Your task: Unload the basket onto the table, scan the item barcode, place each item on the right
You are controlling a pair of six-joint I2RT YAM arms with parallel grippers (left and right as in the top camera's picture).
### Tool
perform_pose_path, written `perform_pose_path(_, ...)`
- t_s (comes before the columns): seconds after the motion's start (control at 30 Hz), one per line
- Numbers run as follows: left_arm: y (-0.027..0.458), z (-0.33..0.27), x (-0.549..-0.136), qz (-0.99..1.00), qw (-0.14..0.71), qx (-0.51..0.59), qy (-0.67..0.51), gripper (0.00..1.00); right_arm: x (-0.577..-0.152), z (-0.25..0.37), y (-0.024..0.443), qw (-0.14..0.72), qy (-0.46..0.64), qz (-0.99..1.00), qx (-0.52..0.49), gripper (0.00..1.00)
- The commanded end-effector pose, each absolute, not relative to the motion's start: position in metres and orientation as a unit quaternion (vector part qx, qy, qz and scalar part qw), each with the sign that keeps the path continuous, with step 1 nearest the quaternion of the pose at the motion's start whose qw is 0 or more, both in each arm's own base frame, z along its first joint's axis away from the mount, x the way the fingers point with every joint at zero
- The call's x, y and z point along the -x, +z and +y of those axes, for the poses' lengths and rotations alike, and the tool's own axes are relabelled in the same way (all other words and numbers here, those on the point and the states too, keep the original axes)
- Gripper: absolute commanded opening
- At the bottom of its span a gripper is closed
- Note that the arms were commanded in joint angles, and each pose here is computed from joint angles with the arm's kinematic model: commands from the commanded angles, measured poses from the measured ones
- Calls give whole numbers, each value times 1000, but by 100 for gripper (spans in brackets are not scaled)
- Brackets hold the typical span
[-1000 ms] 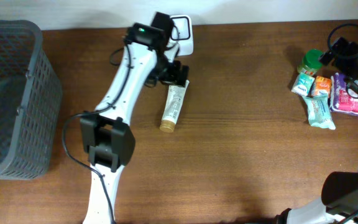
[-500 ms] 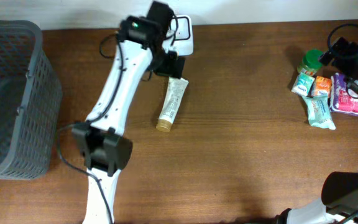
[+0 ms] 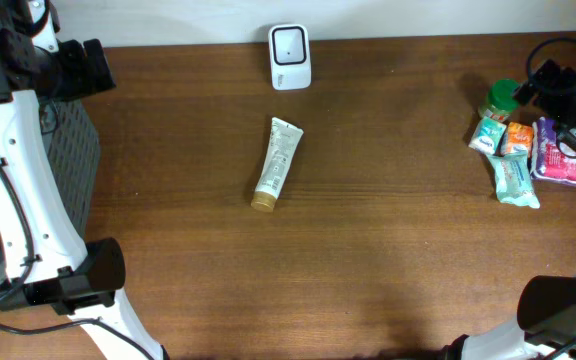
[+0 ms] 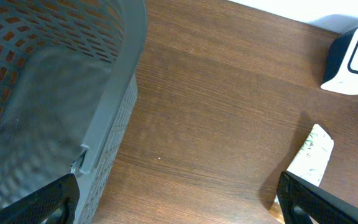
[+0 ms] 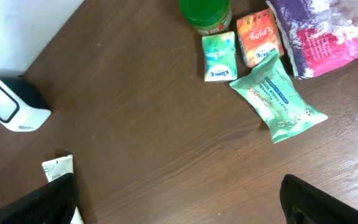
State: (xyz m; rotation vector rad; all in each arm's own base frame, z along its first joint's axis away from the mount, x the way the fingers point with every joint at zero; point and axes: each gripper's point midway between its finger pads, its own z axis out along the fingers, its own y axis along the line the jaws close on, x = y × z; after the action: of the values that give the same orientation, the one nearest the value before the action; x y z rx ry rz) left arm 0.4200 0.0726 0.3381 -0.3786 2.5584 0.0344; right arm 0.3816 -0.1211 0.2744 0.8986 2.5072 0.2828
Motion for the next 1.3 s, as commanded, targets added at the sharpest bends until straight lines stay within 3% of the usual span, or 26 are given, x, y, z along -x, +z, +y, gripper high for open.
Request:
perform_pose_path(0.0, 346, 72, -416, 948, 285, 144, 7, 99, -380, -92, 274, 203, 174, 912, -312, 99)
perform_pose_path(0.07, 346, 72, -416, 948, 285, 144, 8, 99, -374, -58, 259, 169, 163, 943, -236, 99)
perform_pose_path(0.2, 346, 72, -416, 948, 285, 144, 7, 99, -384, 15, 180, 118, 146, 972, -140, 98)
perform_pose_path(0.27, 346, 72, -416, 948, 285, 144, 8, 99, -399, 49, 164, 131, 183, 961, -163, 99)
perform_pose_path(0.33, 346, 72, -416, 948, 285, 144, 8, 99, -399, 86, 141, 131, 198, 964, -122, 99)
perform_pose_path(0.4, 346, 72, -416, 948, 285, 144, 7, 99, -392, 149, 120, 119, 286, 949, -55, 99)
perform_pose_path(0.67, 346, 72, -416, 948, 285, 144, 8, 99, -402, 243, 48, 62, 424, 901, -69, 99)
perform_pose_path(0.83, 346, 72, -416, 948, 285, 143, 8, 99, -417, 260, 23, 53, 450, 885, -104, 93)
perform_pose_path(1.07, 346, 72, -416, 948, 285, 144, 8, 99, -424, 283, -3, 103, 394, 905, -124, 89)
perform_pose_path(1.1, 346, 72, -416, 948, 285, 143, 7, 99, -426, 284, -4, 108, 393, 905, -123, 85)
perform_pose_path(1.13, 346, 72, -416, 948, 285, 143, 7, 99, -429, 285, -7, 113, 397, 903, -120, 70)
perform_pose_path(1.27, 346, 72, -416, 948, 285, 143, 7, 99, -442, 281, -21, 140, 398, 899, -117, 68)
